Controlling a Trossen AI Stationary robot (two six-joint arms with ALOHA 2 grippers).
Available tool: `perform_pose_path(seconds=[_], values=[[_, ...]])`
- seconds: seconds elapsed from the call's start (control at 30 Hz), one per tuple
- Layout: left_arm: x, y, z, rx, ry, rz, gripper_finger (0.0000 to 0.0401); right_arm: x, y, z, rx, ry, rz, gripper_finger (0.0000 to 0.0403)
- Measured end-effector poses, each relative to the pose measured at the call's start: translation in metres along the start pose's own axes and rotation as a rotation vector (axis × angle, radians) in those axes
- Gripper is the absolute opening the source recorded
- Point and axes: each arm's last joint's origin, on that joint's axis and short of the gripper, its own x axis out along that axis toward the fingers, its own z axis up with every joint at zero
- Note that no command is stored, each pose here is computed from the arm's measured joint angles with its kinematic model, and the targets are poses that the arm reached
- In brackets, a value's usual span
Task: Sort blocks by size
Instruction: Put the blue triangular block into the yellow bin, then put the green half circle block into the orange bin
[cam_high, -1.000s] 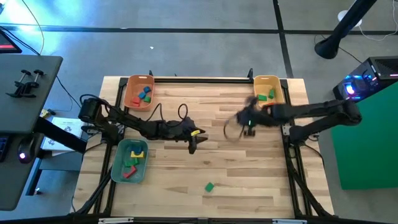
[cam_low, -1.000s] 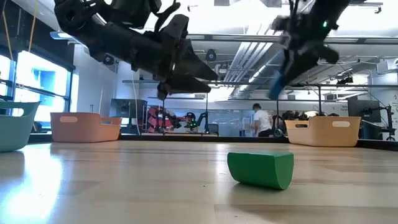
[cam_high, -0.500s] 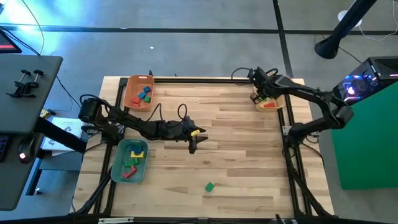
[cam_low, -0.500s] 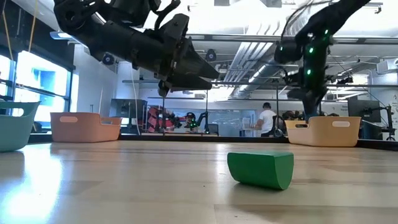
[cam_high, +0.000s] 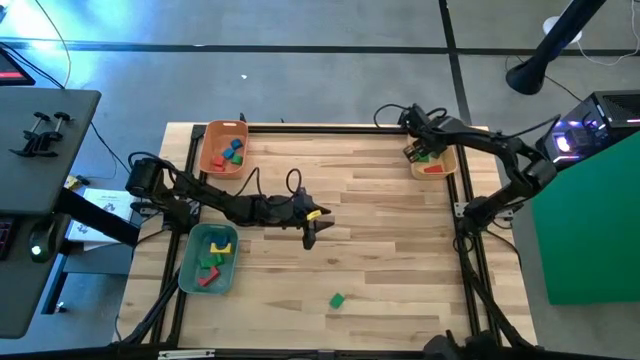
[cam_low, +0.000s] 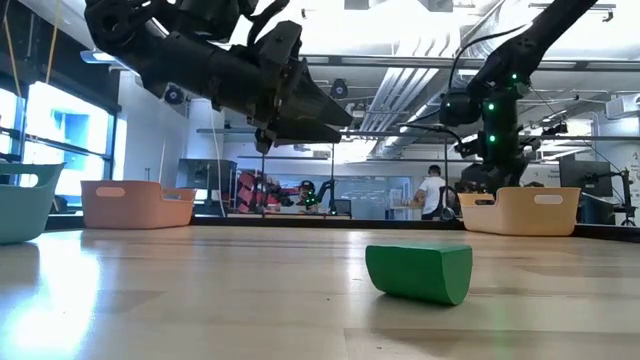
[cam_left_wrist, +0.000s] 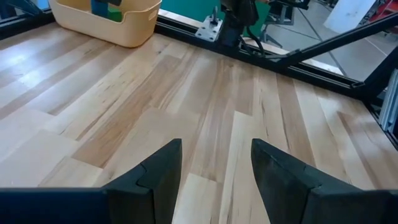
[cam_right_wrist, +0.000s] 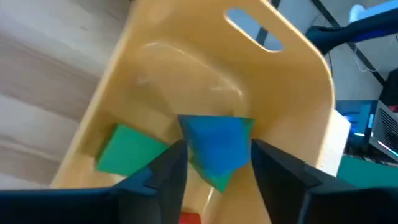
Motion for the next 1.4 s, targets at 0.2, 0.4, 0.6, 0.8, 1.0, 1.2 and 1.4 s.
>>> perform_pose_path(seconds=[0.2,0.4,0.6,0.8,1.0,1.2,1.4], values=[[-0.001,-0.005,-0.002,0.005,0.003,-0.014,0.0179,0.000,0.000,0.000,-0.001,-0.002,0.004,0.0195],[-0.003,-0.010,-0.003,0.013,-0.012,0.026,0.0179,-0.019,0.016,0.001,-0.079,-0.092,0.066,0.0185],[-0.005,-0.017,-0.006,0.088,-0.021,0.068,0.0179,-0.077,0.030,-0.008,-0.168,-0.351,0.152,0.0164],[-0.010,-0.049,-0.011,0.316,0.041,0.073,0.0177,-0.133,0.059,-0.039,-0.357,-0.653,0.476,0.0154],[-0.019,-0.092,-0.008,0.360,0.143,-0.091,0.0177,-0.131,0.112,-0.094,-0.555,-0.967,1.027,0.0154],[-0.030,-0.111,-0.019,0.346,0.200,-0.140,0.0177,-0.110,0.144,-0.148,-0.640,-1.116,1.381,0.0154],[-0.034,-0.125,-0.034,0.371,0.249,-0.229,0.0176,-0.104,0.165,-0.165,-0.672,-1.053,1.455,0.0154]])
